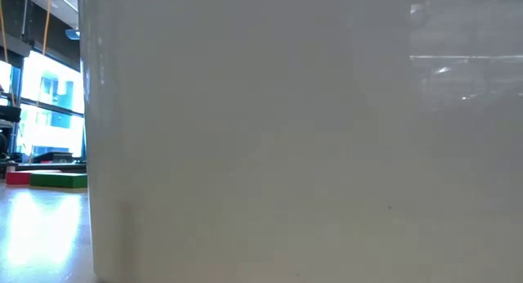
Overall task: Sort & place blocks by color
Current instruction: Put the green block into the white bin
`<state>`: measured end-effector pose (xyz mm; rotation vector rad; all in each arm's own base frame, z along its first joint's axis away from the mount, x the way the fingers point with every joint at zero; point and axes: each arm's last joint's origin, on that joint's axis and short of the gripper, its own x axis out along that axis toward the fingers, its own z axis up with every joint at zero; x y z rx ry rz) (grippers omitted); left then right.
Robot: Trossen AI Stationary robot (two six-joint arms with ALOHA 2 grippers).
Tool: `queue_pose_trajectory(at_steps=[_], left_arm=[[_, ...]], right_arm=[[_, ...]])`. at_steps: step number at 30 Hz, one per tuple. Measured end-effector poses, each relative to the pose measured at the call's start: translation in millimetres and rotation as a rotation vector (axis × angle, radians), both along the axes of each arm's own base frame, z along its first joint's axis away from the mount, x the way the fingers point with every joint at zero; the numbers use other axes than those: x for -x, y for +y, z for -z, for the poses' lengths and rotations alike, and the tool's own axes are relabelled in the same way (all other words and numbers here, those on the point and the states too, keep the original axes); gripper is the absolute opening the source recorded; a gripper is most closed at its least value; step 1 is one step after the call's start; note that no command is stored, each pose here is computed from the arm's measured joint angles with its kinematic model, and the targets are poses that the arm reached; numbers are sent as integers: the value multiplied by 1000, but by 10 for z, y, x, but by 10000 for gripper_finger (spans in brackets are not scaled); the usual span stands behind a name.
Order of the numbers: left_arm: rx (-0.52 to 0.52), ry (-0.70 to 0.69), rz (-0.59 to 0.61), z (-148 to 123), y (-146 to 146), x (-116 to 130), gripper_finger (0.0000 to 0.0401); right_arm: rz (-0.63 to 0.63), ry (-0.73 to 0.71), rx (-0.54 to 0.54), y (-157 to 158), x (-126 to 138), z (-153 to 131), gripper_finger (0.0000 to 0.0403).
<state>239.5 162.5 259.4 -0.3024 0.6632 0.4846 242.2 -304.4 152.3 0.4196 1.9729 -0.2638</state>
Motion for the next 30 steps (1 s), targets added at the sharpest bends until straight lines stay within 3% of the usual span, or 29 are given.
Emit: queue_pose_trajectory(at_steps=[19,24,30], left_arm=[[-41,26,-3,2,9,5,229],[-41,26,-3,2,9,5,229],[-41,26,-3,3,9,5,229]], right_arm=[[14,-31,22,-87,52,20,226],[-1,32,-18,-83,53,178,226],[1,105,13,-89,49,276,226]])
